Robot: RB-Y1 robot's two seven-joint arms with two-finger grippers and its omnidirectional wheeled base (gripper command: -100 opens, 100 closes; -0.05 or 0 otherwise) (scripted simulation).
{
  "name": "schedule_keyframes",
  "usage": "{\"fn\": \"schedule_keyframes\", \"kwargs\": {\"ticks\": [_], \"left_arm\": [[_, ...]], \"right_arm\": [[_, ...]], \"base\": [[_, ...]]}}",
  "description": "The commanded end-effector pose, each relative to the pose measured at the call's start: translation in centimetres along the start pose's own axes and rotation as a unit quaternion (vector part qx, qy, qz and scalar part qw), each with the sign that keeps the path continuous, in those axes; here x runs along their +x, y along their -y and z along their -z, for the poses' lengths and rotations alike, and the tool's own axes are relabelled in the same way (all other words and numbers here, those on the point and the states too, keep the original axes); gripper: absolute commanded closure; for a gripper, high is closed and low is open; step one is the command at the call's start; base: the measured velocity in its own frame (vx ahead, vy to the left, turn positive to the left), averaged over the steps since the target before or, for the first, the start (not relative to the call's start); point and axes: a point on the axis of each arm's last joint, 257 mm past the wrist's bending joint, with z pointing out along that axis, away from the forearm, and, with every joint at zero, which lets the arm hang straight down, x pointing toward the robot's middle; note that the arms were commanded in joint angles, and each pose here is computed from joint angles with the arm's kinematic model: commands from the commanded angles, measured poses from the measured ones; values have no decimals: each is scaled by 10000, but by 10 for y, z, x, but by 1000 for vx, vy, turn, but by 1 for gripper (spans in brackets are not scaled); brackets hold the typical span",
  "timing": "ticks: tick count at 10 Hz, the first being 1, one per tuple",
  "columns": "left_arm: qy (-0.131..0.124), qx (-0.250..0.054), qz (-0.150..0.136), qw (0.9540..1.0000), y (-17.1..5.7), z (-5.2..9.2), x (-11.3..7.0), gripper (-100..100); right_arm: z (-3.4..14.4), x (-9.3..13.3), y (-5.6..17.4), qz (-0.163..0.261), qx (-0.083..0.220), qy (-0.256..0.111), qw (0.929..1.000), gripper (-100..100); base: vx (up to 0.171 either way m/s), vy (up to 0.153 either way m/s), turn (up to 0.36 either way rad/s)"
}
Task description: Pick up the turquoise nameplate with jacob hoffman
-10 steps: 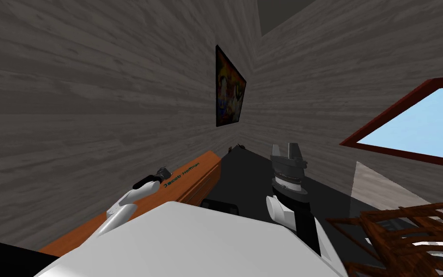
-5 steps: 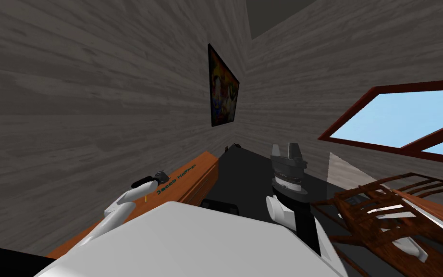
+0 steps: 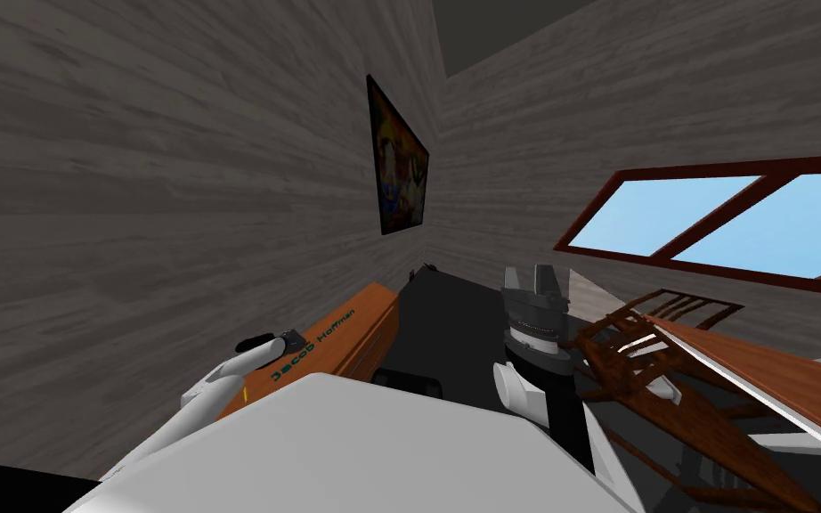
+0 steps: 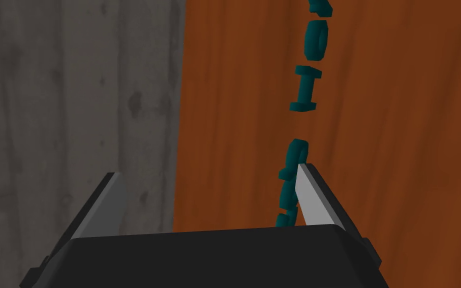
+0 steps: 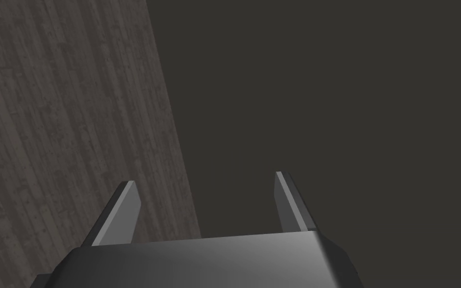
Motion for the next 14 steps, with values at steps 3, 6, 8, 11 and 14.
{"fn": "schedule_keyframes", "kwargs": {"ticks": [3,6,8,11,14], "left_arm": [[372,-423,297,9980,-15,1,-28,-100],[642,-706,492,9942,-28,2,-48,-100],[864,-936,667,9896,-37,4,-64,-100],[1074,-1150,828,9841,-46,7,-79,-100],[1391,-1489,1085,9730,-60,14,-98,-100]], "right_arm": [[0,0,0,1,1,0,10000,0],[0,0,0,0,0,0,10000,0],[0,0,0,0,0,0,10000,0],[0,0,0,0,0,0,10000,0],[0,0,0,0,0,0,10000,0]], "base": [[-2,23,-116],[-1,38,-198],[-8,38,-189],[0,25,-124],[-4,27,-197]]}}
